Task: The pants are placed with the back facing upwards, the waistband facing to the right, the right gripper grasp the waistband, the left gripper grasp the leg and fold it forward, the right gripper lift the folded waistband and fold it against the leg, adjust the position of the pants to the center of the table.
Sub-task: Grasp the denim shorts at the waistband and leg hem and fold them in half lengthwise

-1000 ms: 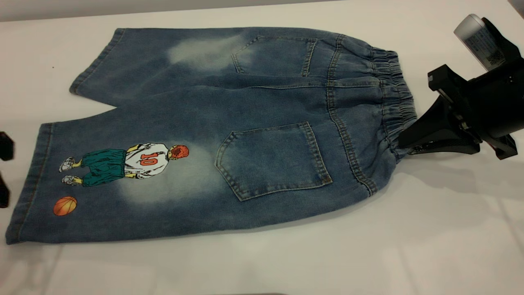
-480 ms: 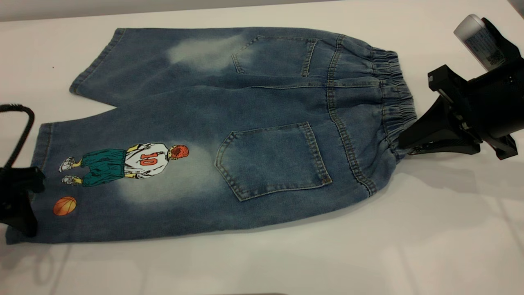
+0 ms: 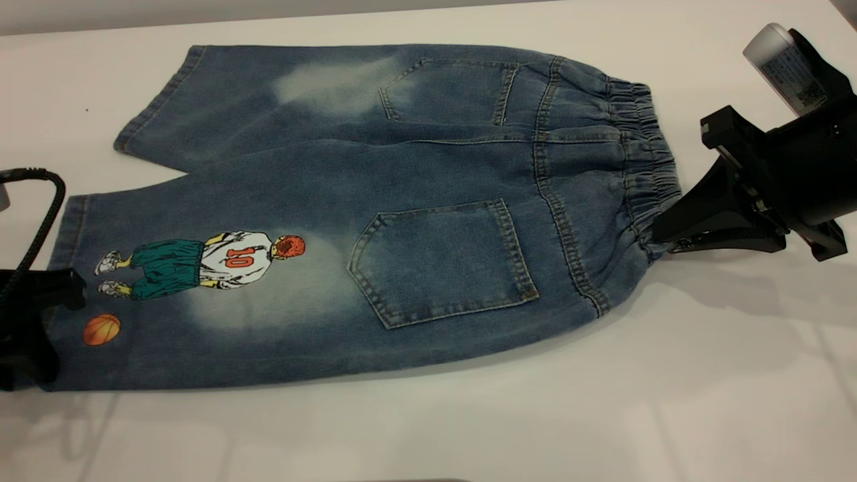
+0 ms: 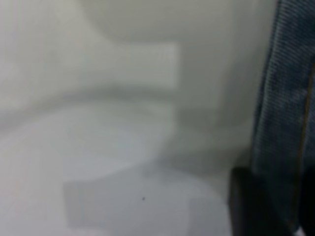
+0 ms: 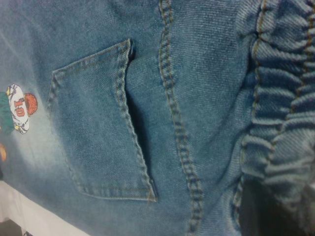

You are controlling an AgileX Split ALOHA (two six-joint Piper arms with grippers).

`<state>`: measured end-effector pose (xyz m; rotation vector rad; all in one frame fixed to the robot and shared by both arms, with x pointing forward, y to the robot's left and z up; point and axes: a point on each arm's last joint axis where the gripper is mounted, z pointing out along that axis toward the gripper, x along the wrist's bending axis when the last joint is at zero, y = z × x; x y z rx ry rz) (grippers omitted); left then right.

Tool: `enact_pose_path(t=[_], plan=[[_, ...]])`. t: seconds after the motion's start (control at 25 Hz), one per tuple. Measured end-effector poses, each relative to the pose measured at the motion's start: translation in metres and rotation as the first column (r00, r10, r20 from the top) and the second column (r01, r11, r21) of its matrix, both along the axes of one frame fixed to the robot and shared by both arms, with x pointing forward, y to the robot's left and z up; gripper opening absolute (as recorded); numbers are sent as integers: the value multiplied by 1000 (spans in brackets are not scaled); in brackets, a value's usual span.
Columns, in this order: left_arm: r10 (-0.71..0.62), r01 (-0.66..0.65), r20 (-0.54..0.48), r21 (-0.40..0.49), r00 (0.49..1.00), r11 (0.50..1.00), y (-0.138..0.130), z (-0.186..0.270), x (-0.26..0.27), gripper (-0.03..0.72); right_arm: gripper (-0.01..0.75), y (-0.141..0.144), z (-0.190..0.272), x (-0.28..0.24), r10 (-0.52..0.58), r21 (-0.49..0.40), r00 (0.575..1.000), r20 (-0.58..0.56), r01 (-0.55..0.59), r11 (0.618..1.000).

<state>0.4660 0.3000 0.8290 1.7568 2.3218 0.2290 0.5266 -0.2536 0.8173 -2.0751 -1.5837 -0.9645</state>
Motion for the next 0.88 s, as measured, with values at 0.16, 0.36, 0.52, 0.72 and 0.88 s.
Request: enact_pose_path(t=[0.16,0.36,0.52,0.72,0.88], plan=[[-18,18,7,3,1000,1000,0,0,1,52,32,0,0,0,5,3,1000,5,-5,1000],[-20,19,41,16,999,1000,1,18,1,52,32,3,3,0,23,32,1000,20,-23,999],[-11,7,84,47,996,999,4,53,-4,52,32,5,9,-13,28,65,999,37,-30,997],[6,-18,152,79,988,997,7,100,-21,52,32,6,30,-37,16,66,996,83,-22,998],[17,-37,242,76,970,996,8,127,-33,52,32,7,53,-53,15,60,990,144,-24,998]])
